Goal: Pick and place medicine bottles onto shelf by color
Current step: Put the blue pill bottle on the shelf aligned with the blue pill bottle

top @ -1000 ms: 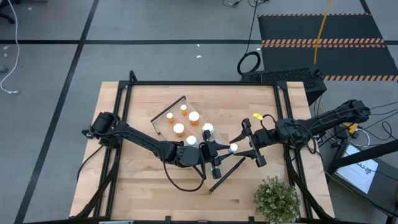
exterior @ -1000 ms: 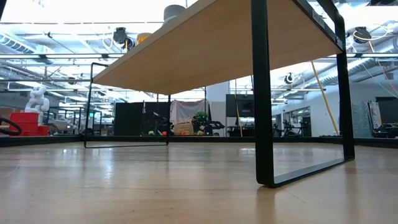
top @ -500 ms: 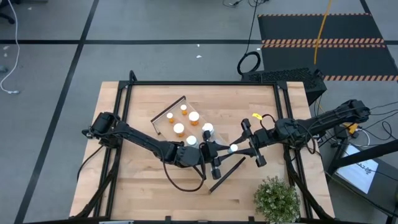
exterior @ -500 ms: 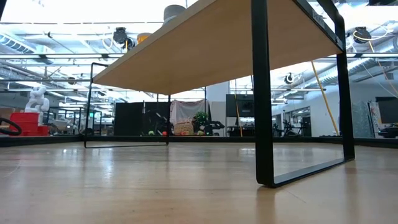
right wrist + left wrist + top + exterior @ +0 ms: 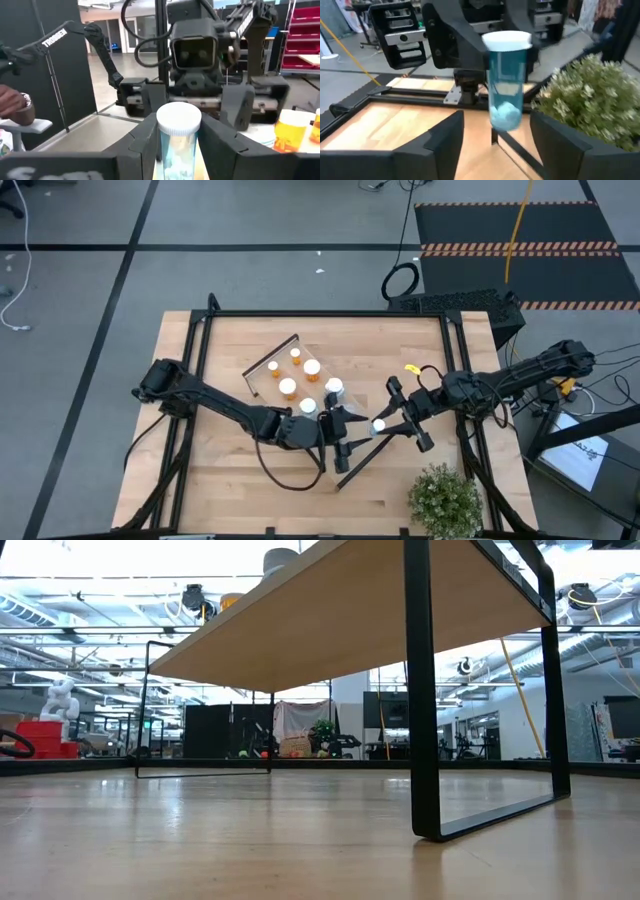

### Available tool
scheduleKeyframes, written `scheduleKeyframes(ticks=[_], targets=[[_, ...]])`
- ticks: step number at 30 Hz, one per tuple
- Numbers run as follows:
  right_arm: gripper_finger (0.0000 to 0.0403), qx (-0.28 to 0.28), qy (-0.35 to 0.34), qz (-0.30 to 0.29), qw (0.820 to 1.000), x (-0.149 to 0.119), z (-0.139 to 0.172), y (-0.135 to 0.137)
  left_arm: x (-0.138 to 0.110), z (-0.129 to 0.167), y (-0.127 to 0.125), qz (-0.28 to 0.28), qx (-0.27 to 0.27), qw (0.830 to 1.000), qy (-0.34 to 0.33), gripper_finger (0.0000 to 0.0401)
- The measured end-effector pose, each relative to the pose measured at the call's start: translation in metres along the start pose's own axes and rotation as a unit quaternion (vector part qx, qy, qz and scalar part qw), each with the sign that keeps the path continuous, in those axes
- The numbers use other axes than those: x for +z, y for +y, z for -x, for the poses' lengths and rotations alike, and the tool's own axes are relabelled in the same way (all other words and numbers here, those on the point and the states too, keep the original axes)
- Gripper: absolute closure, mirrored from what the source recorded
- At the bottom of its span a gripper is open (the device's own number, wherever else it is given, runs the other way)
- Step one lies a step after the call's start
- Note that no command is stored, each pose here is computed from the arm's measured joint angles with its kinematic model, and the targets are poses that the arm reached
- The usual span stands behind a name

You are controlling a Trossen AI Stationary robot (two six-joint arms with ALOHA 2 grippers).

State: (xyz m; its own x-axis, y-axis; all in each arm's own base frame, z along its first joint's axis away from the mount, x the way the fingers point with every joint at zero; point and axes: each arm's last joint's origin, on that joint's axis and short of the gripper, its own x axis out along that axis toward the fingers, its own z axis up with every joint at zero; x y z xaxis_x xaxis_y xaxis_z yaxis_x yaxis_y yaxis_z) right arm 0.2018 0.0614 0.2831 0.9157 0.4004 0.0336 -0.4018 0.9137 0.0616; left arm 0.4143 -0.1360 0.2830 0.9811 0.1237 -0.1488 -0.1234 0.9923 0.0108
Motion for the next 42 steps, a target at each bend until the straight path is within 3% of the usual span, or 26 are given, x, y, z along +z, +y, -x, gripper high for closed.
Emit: scheduleKeyframes(ticks=[6,20,42], targets=[[0.028,0.0,0.013,-0.009,1.0,-0.003,0.0,0.0,0.018,0.028,-0.004,-0.011,-0.015,0.999,0.036,0.0147],[0.0281,-0.003,0.094,0.026,0.995,-0.039,-0.028,-0.007,0.042,0.073,-0.019,-0.037,0.005,0.999,0.03,0.0177],[0.028,-0.019,0.106,0.014,0.994,-0.061,-0.027,-0.015,0.048,0.085,-0.023,-0.053,0.03,0.998,0.022,0.0183]])
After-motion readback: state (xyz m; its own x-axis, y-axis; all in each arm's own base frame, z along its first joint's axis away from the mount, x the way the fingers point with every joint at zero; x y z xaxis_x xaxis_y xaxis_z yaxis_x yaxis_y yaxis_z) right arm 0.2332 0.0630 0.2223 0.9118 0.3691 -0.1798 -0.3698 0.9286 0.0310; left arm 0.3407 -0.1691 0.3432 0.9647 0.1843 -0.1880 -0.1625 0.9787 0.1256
